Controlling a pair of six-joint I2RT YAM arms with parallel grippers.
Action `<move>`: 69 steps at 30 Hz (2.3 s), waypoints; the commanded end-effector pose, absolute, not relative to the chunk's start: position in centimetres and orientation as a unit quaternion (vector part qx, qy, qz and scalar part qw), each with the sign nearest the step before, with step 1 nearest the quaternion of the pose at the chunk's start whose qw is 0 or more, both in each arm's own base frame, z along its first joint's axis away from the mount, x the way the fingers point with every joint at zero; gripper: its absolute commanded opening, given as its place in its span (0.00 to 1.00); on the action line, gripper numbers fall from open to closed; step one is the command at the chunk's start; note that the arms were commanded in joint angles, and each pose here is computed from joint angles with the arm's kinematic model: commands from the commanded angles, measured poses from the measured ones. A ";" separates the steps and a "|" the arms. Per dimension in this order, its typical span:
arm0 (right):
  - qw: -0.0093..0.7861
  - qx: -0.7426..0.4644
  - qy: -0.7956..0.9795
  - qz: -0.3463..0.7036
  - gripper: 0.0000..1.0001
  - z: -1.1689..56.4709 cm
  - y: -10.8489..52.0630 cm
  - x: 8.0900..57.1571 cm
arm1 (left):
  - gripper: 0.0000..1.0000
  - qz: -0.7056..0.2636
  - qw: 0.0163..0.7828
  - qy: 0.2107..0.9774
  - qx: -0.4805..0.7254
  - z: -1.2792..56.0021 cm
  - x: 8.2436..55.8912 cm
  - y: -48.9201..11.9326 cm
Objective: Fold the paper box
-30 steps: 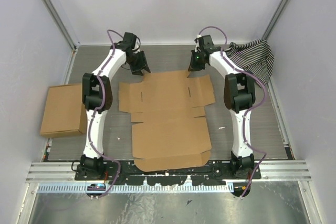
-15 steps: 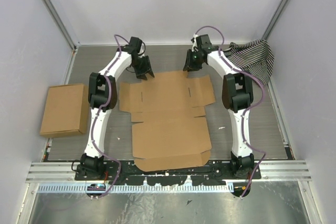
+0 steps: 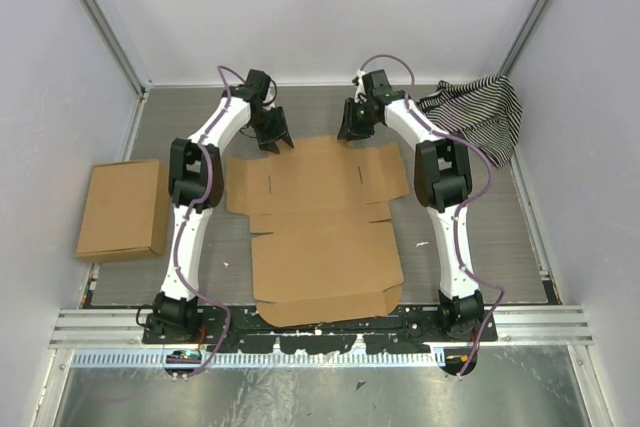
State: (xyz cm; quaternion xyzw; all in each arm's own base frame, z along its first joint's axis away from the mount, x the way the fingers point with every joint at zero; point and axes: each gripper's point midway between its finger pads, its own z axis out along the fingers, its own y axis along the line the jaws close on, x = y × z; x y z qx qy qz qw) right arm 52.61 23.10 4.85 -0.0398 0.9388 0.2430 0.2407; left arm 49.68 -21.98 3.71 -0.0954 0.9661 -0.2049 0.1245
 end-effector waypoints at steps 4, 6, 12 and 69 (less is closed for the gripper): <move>0.221 -0.018 0.951 0.216 0.40 2.2 22.8 52.3 | 0.60 -0.195 0.097 0.972 -0.084 3.0 48.8 -21.6; 0.222 -0.013 0.952 0.210 0.42 2.3 22.6 52.4 | 0.64 -0.195 0.093 0.973 -0.081 3.0 48.7 -21.6; 0.201 -0.008 0.958 0.203 0.51 0.7 22.5 52.1 | 0.69 -0.195 0.081 0.974 -0.084 2.9 48.4 -21.6; 0.113 0.050 0.975 0.182 0.56 3.3 12.5 29.4 | 0.74 -0.220 0.023 0.966 -0.134 5.1 25.9 -15.0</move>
